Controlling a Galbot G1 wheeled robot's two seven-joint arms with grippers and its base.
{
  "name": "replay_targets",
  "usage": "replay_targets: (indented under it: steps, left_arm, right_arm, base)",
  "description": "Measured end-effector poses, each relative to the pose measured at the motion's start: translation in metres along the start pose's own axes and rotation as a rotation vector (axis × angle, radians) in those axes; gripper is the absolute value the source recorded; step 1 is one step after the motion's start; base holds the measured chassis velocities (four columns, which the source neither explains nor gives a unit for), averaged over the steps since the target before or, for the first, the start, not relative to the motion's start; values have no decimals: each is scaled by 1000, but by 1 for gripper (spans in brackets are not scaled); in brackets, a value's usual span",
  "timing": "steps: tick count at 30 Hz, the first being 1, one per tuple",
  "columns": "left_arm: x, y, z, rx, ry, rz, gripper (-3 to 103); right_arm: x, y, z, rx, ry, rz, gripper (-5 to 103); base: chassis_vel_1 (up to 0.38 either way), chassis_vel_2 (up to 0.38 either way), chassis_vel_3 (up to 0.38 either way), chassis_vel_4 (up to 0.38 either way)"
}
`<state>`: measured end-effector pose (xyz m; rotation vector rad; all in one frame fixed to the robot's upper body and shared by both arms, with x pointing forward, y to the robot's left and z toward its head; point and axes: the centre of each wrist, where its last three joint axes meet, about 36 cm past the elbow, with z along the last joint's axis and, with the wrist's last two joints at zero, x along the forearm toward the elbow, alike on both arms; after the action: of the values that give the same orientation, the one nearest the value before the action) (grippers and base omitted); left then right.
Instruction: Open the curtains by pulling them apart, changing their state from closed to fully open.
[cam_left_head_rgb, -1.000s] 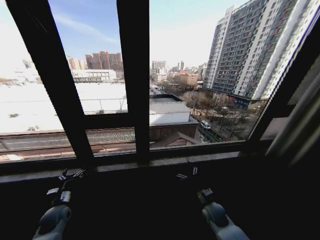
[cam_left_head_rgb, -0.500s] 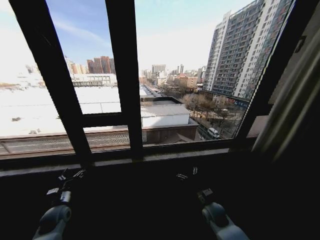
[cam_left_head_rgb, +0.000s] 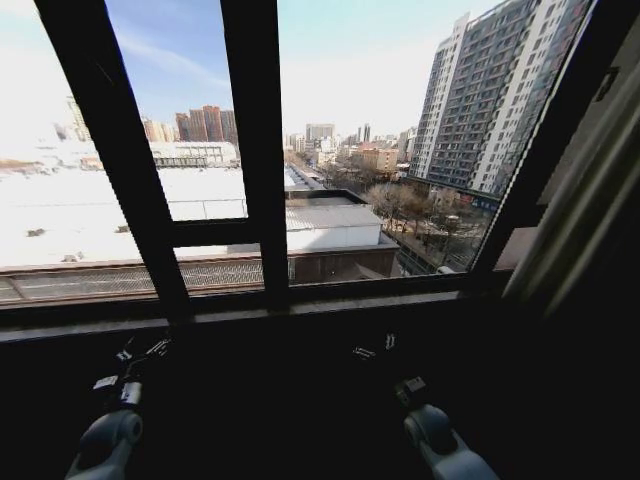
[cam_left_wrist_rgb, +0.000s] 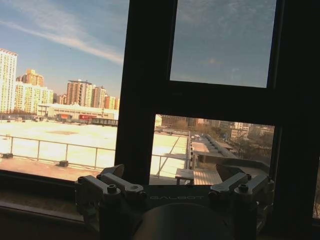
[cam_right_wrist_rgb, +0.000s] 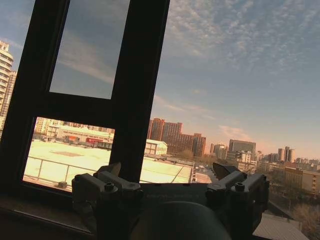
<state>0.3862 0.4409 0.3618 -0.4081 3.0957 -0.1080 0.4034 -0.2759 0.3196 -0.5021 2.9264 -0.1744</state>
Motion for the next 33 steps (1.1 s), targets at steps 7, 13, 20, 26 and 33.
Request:
replay_targets:
  steps: [7,13,20,26,33]
  left_arm:
    - [0,0,0,0,0,0,100]
    - [0,0,0,0,-1,0,100]
    - [0,0,0,0,-1,0,100]
    - [0,0,0,0,-1,0,100]
    - [0,0,0,0,0,0,100]
  right_arm:
    - [0,0,0,0,0,0,100]
    - [0,0,0,0,0,0,100]
    - [0,0,0,0,0,0,100]
    - [0,0,0,0,0,0,100]
    - [0,0,0,0,0,0,100]
  base:
    - [11,-8,-22,12]
    - [14,-26,-14,20]
    - [159,-129,-166,121]
    - [209,-222,-221,232]
    - [208,-227,-190,202]
